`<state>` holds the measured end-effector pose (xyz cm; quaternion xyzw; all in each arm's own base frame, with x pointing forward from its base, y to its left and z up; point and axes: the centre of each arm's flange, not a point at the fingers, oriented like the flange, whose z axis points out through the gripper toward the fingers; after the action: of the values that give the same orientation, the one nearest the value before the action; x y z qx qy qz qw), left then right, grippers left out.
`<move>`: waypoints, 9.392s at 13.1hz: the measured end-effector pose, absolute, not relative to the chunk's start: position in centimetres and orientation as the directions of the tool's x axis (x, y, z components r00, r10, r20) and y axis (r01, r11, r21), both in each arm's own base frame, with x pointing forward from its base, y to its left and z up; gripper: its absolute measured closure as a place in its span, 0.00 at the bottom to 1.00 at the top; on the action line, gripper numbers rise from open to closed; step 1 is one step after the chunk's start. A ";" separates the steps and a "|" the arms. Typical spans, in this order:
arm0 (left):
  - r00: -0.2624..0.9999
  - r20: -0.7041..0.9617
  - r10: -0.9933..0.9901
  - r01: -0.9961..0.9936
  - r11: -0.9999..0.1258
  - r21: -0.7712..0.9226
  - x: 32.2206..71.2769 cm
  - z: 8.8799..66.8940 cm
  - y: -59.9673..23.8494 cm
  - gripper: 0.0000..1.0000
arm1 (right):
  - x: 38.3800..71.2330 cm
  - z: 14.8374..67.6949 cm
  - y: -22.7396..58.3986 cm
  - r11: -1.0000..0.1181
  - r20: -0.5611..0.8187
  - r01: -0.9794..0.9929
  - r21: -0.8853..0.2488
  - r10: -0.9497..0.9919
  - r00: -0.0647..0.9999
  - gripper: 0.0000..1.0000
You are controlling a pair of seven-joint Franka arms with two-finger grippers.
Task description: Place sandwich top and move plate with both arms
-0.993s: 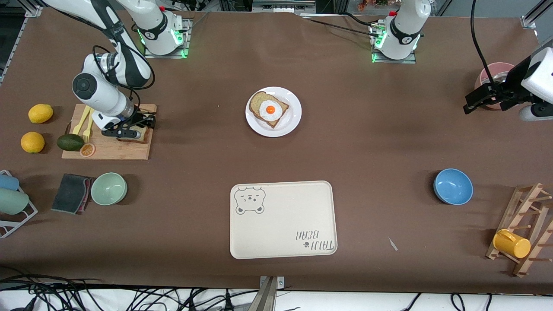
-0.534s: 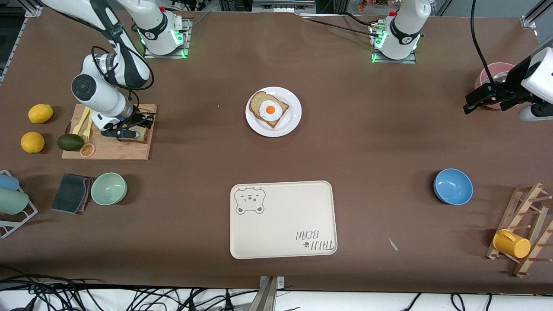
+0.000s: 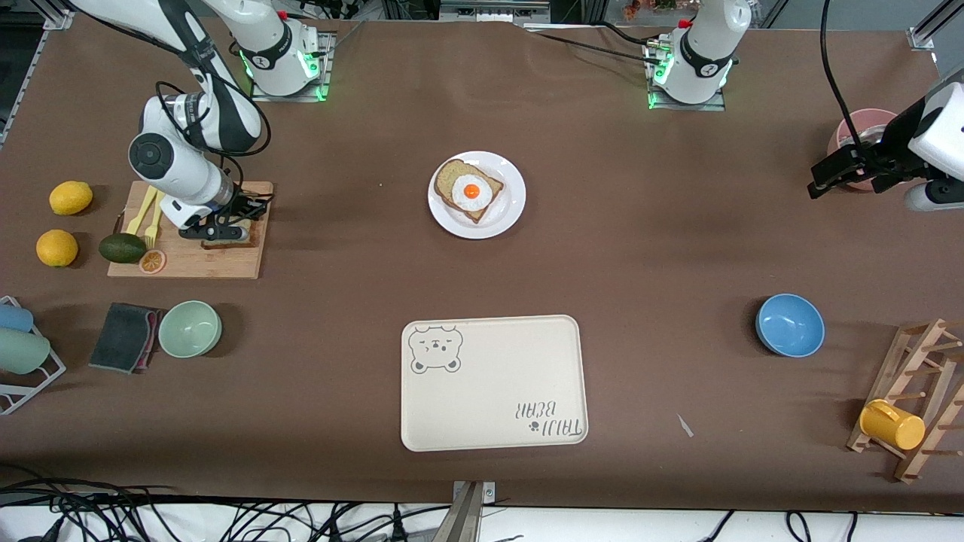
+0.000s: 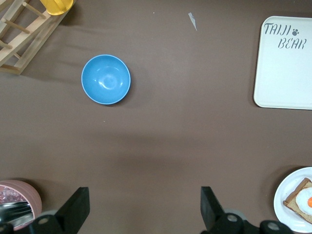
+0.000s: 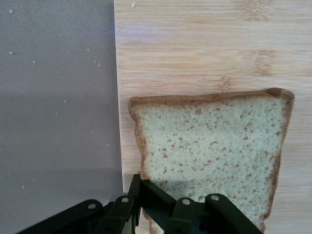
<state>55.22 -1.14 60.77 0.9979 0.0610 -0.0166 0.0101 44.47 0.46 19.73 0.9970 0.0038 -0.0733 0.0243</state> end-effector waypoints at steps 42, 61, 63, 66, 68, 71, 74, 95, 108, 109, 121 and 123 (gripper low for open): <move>0.992 -0.039 0.123 0.124 -0.992 0.018 55.2 60.8 -1.1 0.00 | 50.7 24.4 3.8 -0.951 -0.314 0.060 0.303 -0.040 0.949 0.95; 0.991 -0.044 0.129 0.130 -0.991 0.017 55.1 60.7 -0.7 0.00 | 41.3 31.9 53.2 -0.975 -0.220 -0.153 0.163 -0.188 0.957 0.95; 0.991 -0.045 0.129 0.130 -0.991 0.017 55.1 60.7 -0.7 0.00 | 40.5 30.1 54.7 -0.972 -0.224 -0.173 0.159 -0.206 0.952 0.95; 0.991 -0.045 0.129 0.130 -0.991 0.017 55.1 60.7 -0.7 0.00 | 40.9 28.3 55.1 -0.964 -0.224 -0.218 0.149 -0.248 0.943 0.95; 0.991 -0.045 0.129 0.130 -0.991 0.017 55.1 60.7 -0.7 0.00 | 41.0 27.9 55.2 -0.962 -0.221 -0.229 0.147 -0.257 0.941 0.88; 0.991 -0.045 0.129 0.130 -0.991 0.017 55.1 60.7 -0.7 0.00 | 41.4 28.5 55.3 -0.962 -0.204 -0.237 0.138 -0.262 0.943 0.55; 0.991 -0.046 0.129 0.130 -0.991 0.017 55.1 60.7 -0.7 0.00 | 44.0 30.4 54.1 -0.946 -0.161 -0.299 0.121 -0.316 0.935 0.20; 0.993 -0.046 0.107 0.108 -0.994 0.016 55.1 60.7 -2.2 0.00 | 60.9 55.0 1.1 -0.966 -0.136 -0.257 0.019 -0.257 0.957 0.00; 0.990 -0.059 0.128 0.129 -0.992 0.014 55.4 60.1 -1.3 0.00 | 56.2 56.6 -1.8 -0.994 -0.074 -0.107 -0.001 -0.106 0.992 0.00; 0.990 -0.060 0.128 0.129 -0.992 0.014 55.5 60.0 -1.3 0.00 | 56.2 56.4 -1.7 -0.997 -0.071 -0.081 -0.003 -0.081 0.994 0.00; 0.990 -0.061 0.128 0.129 -0.992 0.014 55.5 59.9 -1.3 0.00 | 55.5 55.4 -1.1 -1.000 -0.080 0.000 0.009 -0.001 0.997 0.00; 0.990 -0.061 0.128 0.129 -0.992 0.014 55.5 59.9 -1.3 0.00 | 55.4 55.2 -1.2 -1.000 -0.094 0.002 0.017 0.000 0.996 0.00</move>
<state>55.47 -1.33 59.95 0.9974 0.0644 -0.0299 0.0090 55.36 -1.16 55.22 0.9988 0.0006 -0.0473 0.0088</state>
